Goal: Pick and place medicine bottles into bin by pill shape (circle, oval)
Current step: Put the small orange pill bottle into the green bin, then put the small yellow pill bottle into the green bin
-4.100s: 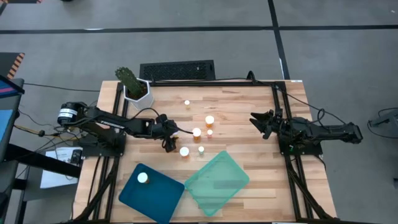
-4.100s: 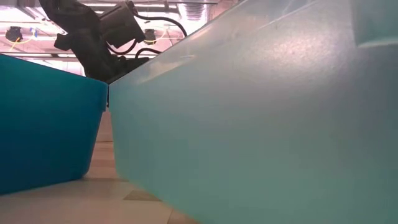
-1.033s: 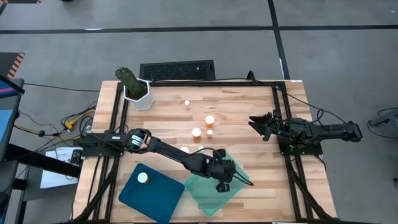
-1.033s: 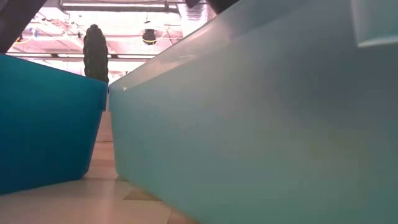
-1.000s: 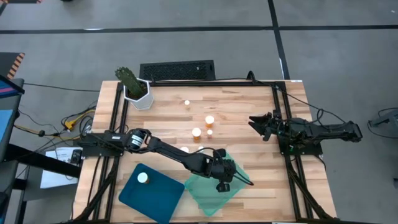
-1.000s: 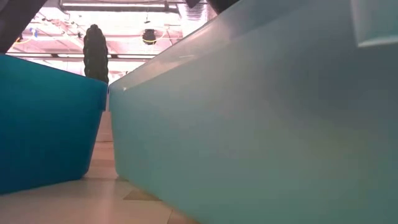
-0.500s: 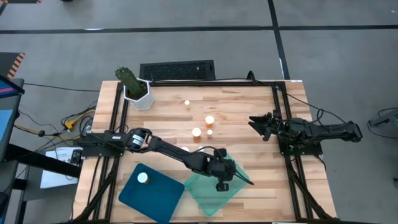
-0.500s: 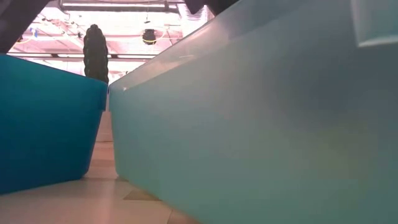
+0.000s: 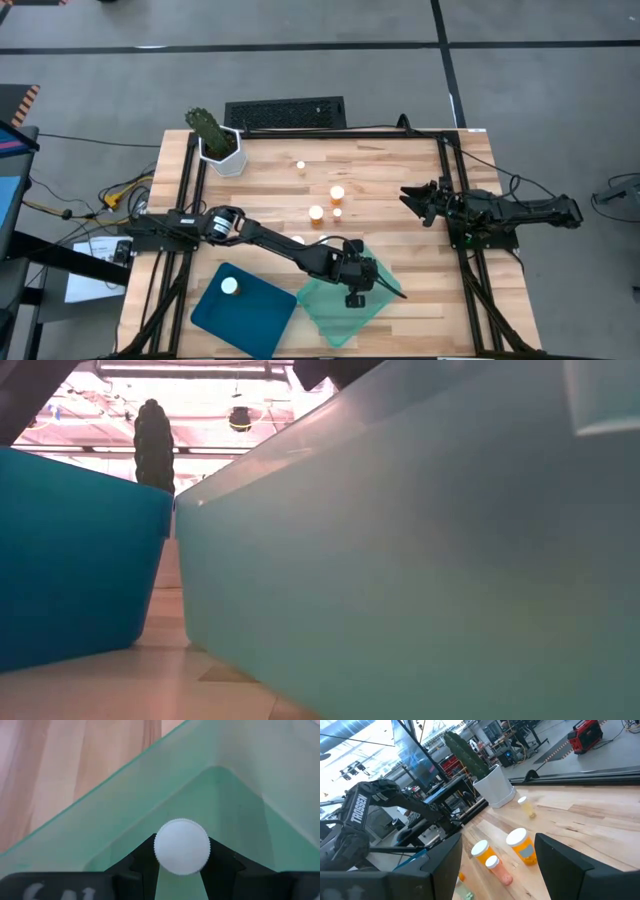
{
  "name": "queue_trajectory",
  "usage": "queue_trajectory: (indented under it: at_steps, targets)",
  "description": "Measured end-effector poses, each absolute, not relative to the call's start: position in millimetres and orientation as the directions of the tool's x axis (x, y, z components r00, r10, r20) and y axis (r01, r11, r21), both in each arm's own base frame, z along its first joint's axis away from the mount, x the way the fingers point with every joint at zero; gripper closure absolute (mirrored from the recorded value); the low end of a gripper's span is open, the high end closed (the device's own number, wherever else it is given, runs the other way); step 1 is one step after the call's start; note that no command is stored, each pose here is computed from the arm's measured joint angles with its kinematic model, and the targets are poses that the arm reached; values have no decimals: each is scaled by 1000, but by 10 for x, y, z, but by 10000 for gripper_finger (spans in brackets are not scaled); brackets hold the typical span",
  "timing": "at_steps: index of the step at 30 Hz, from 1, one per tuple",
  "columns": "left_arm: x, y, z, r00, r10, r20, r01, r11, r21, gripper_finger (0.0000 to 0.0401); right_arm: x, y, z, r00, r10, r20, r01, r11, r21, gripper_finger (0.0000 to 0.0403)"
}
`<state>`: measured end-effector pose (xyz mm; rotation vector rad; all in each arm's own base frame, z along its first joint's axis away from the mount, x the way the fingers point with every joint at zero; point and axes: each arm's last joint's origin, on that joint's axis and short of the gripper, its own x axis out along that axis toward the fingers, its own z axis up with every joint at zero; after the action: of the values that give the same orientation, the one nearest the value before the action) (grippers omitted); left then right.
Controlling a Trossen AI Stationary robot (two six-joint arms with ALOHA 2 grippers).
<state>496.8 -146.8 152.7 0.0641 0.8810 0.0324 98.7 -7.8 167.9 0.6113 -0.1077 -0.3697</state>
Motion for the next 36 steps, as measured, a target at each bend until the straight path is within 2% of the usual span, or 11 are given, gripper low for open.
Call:
queue_trajectory:
  at_steps: [7, 21, 30, 36]
  targets:
    - [4971, -1469, 1529, 639, 53, -768, -1, 998, 68, 258, 988, -78, 1679, 929, -370, -10, 307, 756, 579, 143]
    - [4991, -1476, 1665, 643, 57, -764, -29, 998, 50, 143, 987, -78, 1680, 929, -370, -9, 307, 756, 579, 143]
    - [4974, -1471, 2083, 596, 71, -800, -24, 997, 71, 133, 987, -79, 1679, 929, -370, -10, 307, 756, 579, 143]
    - [4908, -1351, 2580, 595, 94, -798, -46, 996, 83, 130, 987, -79, 1680, 929, -370, -9, 307, 756, 579, 143]
